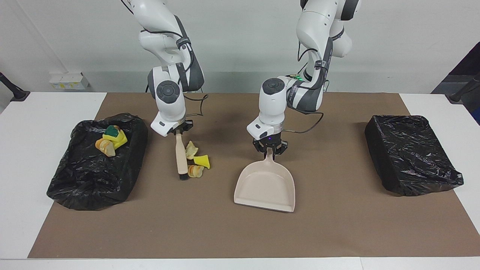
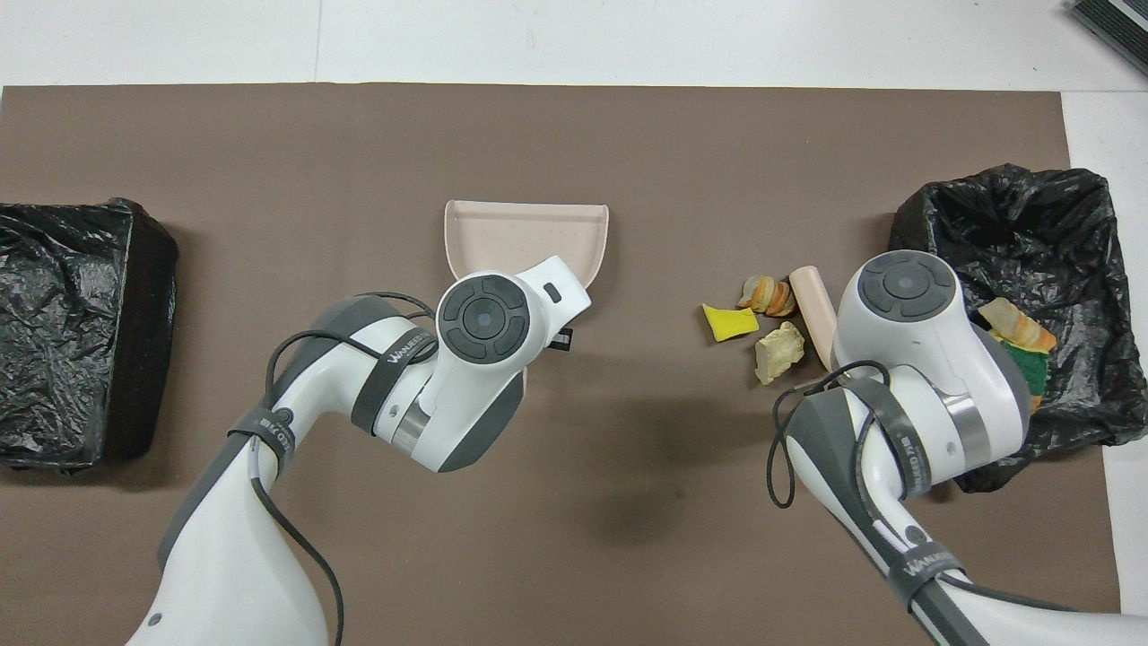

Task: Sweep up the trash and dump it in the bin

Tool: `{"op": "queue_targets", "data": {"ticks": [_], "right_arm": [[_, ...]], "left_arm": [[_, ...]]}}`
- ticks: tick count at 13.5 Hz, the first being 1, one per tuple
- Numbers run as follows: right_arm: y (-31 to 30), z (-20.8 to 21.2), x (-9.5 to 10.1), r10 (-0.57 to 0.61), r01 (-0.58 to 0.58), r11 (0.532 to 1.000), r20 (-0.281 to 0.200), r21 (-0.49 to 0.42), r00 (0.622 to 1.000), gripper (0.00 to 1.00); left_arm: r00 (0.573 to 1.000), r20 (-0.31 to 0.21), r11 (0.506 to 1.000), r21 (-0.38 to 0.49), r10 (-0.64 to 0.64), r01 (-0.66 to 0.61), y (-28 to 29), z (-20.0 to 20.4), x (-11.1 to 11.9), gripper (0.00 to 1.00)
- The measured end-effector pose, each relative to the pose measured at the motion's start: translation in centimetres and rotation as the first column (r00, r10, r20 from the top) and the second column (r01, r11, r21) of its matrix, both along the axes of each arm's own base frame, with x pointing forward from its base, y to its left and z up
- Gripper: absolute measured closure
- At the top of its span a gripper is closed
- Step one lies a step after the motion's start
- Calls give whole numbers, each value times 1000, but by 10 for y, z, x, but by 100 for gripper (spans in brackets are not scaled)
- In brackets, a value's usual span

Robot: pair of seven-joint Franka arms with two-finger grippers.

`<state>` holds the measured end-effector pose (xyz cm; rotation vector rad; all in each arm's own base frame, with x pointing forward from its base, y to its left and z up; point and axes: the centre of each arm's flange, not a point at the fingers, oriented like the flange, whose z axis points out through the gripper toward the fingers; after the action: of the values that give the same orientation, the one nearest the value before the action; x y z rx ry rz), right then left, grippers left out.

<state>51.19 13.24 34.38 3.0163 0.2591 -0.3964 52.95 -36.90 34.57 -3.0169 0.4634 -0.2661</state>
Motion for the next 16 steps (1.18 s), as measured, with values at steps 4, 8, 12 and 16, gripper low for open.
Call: {"op": "queue_targets", "data": {"ticks": [4,8,12,16], "right_arm": [[14,48,13,-74,74,997,27,-14,997,74],[-27,83,13,-88,89,987,12,-132,996,74],[-39,49,-2,-95,86,983,-49,-164,994,74],[-15,25,-6,-87,78,990,-76,-121,993,74]], "left_arm": [[993,11,992,35,-118,117,8,10,5,68],[941,-50,936,100,-334,337,50,37,20,68],[824,-139,814,133,-549,565,80,42,29,68],[678,-202,666,133,-707,734,102,38,37,68]]}}
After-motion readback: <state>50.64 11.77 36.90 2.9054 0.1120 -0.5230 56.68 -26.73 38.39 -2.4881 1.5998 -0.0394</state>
